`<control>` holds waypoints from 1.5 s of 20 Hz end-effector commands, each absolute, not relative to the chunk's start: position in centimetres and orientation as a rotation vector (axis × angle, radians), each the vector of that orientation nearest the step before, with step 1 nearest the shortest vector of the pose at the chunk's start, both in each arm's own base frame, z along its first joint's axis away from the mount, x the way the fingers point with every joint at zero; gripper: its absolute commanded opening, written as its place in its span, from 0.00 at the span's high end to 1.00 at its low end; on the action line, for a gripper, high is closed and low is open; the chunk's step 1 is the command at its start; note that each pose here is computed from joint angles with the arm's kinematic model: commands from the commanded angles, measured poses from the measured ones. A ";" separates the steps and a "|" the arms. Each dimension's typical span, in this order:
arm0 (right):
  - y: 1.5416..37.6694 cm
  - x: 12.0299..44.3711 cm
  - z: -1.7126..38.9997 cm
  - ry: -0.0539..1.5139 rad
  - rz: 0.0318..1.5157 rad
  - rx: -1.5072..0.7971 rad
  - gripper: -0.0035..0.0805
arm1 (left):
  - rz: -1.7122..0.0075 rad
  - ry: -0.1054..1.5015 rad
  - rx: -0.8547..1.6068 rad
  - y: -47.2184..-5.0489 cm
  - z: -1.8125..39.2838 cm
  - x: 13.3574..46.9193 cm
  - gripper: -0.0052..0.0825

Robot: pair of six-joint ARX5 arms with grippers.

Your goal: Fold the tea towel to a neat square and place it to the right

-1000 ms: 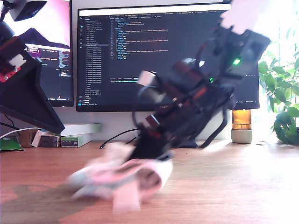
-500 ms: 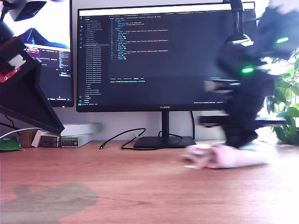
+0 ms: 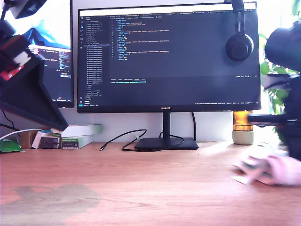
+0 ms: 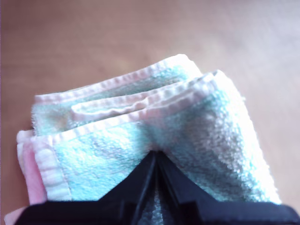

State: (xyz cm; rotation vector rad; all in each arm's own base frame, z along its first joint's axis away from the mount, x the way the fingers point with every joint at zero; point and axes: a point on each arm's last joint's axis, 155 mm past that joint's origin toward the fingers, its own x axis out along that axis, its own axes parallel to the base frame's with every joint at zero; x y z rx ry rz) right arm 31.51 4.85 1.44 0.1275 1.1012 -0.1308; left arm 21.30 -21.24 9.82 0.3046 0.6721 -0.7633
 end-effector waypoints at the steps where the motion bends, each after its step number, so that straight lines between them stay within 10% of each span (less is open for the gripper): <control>1: 2.8 23.9 -3.2 1.355 -0.204 0.063 0.97 | -0.767 0.660 0.296 -21.5 10.2 21.4 0.96; 6: 2.7 22.4 -0.8 1.345 -0.210 0.067 0.97 | -0.768 0.656 0.296 -21.5 10.2 21.4 0.96; 20: 5.1 31.9 12.7 0.748 0.061 -0.097 0.97 | -0.783 0.462 0.155 -22.5 15.0 24.8 0.96; 30: -0.2 38.2 17.0 0.466 0.143 -0.108 0.97 | -0.406 0.370 0.042 -9.9 17.3 32.9 0.96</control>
